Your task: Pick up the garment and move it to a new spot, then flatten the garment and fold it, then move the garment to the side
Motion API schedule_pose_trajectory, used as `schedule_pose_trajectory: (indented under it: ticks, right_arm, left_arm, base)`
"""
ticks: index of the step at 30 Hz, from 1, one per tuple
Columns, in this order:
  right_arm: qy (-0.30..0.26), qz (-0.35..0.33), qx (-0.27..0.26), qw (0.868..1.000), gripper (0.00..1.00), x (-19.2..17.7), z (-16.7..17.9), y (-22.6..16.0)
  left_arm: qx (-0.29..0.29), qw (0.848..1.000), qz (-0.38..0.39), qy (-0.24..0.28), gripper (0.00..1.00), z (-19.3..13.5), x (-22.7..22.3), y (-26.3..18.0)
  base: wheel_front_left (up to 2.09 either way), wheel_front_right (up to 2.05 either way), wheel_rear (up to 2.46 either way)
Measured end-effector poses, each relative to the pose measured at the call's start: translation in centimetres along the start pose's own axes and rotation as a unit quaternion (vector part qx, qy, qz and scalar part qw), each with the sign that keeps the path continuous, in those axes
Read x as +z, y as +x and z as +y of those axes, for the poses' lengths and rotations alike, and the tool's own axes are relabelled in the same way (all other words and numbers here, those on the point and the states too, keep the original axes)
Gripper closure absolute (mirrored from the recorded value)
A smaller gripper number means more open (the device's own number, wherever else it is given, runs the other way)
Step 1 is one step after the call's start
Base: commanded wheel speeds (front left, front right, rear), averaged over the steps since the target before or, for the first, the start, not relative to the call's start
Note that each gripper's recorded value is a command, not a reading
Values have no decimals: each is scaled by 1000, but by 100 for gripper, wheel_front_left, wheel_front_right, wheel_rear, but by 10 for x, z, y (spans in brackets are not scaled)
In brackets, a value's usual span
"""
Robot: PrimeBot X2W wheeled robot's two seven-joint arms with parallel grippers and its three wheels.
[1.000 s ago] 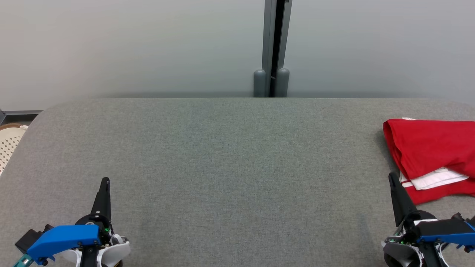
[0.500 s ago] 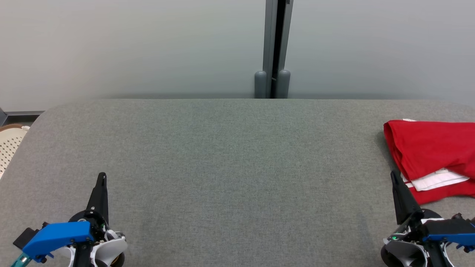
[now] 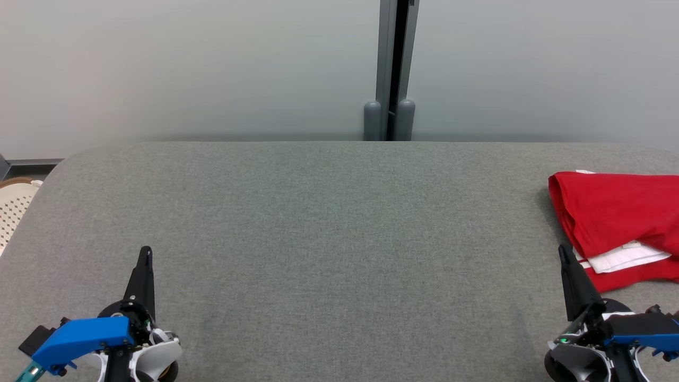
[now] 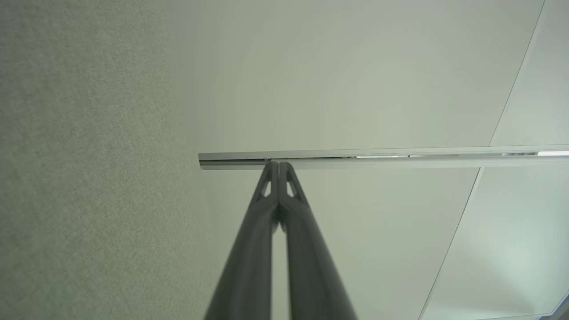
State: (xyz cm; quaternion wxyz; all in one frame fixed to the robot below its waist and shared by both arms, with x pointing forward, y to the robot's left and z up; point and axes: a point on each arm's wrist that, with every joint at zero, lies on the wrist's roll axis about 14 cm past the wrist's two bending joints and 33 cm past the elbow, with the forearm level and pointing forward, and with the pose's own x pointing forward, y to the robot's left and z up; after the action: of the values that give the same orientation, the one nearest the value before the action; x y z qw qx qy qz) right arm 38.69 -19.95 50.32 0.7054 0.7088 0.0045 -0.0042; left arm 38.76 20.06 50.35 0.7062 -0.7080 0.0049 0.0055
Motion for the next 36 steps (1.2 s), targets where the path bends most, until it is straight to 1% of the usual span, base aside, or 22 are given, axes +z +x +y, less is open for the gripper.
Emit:
schedule_pose_trajectory:
  ticks: [36]
  right_arm:
    - [0,0,0,1000,100,0,0,0]
  left_arm:
    - [0,1000,0,0,100,0,0,0]
  base:
    - [0,0,0]
